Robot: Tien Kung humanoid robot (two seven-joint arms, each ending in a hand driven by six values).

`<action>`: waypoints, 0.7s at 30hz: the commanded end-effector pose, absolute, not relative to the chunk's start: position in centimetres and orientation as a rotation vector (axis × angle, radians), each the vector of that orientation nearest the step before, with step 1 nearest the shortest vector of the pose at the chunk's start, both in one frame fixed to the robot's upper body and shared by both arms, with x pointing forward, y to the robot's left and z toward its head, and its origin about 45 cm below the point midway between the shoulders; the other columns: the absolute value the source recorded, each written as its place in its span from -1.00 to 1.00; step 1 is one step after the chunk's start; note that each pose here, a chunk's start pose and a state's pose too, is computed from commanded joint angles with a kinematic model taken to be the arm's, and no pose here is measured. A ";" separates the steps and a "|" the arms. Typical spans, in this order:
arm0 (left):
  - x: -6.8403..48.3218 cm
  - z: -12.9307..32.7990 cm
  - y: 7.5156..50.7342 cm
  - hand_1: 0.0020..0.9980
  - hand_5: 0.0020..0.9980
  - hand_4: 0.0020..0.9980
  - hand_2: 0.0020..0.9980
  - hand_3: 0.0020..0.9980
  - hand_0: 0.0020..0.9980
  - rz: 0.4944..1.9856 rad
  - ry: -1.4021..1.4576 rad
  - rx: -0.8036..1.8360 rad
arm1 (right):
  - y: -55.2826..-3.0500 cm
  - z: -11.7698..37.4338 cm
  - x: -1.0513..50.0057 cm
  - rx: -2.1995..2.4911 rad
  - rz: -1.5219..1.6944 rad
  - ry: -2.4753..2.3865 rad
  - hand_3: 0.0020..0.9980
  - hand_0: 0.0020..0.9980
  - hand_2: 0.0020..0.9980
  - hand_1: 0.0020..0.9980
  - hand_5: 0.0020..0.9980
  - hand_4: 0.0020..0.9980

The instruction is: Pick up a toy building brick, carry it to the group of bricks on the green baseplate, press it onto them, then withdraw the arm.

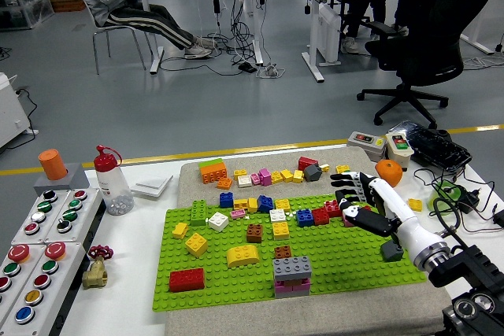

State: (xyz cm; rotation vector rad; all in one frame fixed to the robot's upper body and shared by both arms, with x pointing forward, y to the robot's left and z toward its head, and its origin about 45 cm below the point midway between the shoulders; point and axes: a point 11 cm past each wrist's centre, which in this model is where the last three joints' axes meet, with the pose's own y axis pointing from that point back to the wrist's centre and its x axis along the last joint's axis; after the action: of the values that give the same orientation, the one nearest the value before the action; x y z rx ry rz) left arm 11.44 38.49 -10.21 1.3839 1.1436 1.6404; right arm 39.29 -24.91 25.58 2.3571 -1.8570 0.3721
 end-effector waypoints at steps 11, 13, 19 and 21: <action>11.6 -10.2 38.3 0.19 0.87 -0.40 0.22 -0.19 0.26 1.641 1.146 1.375 | -27.8 25.1 39.2 2.431 -0.100 -2.174 0.48 0.45 0.50 0.49 -0.45 -0.03; 11.6 -10.2 38.3 0.19 0.87 -0.40 0.22 -0.19 0.26 1.640 1.147 1.376 | -28.0 24.8 39.1 2.434 -0.171 -2.198 0.48 0.45 0.50 0.49 -0.45 -0.03; 11.8 -10.2 38.4 0.19 0.87 -0.40 0.22 -0.19 0.26 1.642 1.141 1.373 | -28.6 24.5 39.0 2.426 -0.255 -2.237 0.46 0.45 0.49 0.48 -0.41 -0.04; 11.9 -10.1 38.4 0.19 0.87 -0.40 0.22 -0.19 0.26 1.642 1.139 1.372 | -28.7 24.4 39.0 2.421 -0.260 -2.244 0.46 0.45 0.49 0.48 -0.41 -0.04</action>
State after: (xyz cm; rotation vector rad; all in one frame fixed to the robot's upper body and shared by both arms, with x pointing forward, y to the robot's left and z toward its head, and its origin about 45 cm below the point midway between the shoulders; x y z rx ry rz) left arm 11.86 38.42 -10.15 1.3722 1.1395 1.6423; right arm 38.99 -28.73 24.45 2.4210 -2.2440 -0.2601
